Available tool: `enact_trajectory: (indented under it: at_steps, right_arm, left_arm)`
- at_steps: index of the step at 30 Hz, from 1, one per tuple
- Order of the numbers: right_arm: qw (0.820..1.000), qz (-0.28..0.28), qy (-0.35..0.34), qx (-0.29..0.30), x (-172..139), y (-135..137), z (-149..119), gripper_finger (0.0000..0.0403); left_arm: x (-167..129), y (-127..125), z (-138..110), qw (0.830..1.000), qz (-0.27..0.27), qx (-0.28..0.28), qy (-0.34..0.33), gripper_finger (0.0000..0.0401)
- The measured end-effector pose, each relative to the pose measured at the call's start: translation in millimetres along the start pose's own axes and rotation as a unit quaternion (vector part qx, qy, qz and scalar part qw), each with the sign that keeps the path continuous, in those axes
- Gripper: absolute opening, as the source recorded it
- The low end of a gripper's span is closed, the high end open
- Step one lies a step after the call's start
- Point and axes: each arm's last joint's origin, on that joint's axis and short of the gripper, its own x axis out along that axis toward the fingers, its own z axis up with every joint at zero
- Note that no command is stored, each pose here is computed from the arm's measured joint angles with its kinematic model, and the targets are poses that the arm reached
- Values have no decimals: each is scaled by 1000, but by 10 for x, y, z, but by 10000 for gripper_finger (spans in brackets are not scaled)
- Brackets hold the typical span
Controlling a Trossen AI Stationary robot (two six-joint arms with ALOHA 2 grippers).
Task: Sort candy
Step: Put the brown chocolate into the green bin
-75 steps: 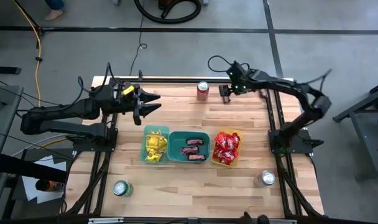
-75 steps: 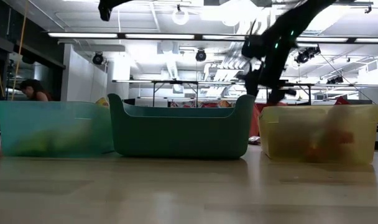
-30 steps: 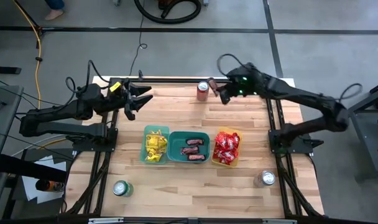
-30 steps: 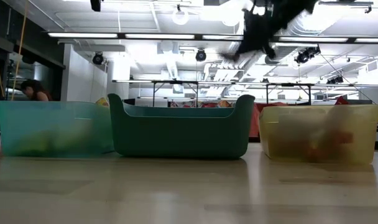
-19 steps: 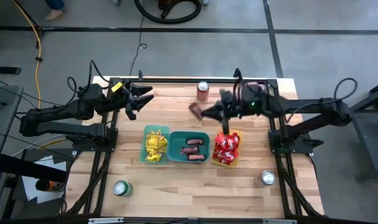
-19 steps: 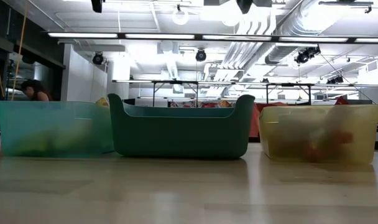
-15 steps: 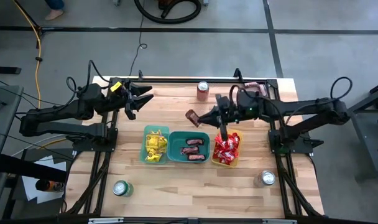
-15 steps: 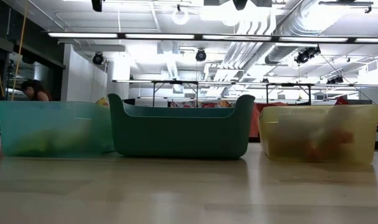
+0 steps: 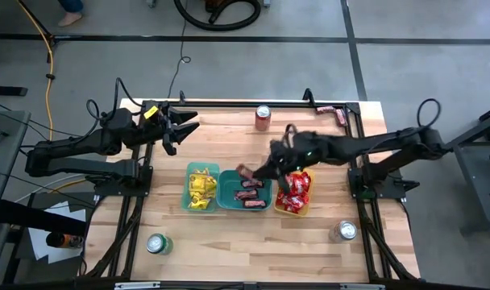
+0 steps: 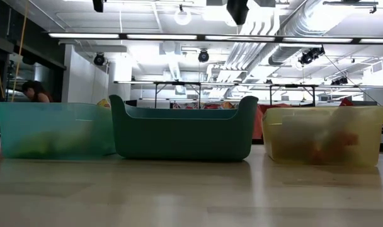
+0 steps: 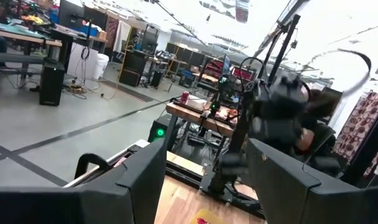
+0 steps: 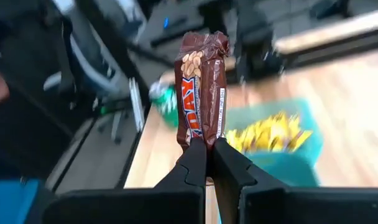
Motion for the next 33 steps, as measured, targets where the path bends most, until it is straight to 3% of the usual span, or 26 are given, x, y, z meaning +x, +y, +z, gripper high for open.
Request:
enact_trajectory:
  at_steps: [10, 19, 27, 33]
  right_arm:
    - [986, -50, 158, 23, 430, -160, -512, 44]
    - [966, -118, 224, 47, 544, -275, -751, 140]
    - [967, -128, 216, 47, 465, -344, -637, 219]
    - [973, -145, 173, 38, 230, -430, -188, 227]
  left_arm:
    - [0, 0, -2, 1000, 0, 0, 1, 207]
    - [0, 7, -23, 1000, 3, 1, 12, 207]
    - [-1, 14, -28, 1000, 13, 6, 13, 207]
    - [-1, 19, -14, 999, 26, 19, 3, 207]
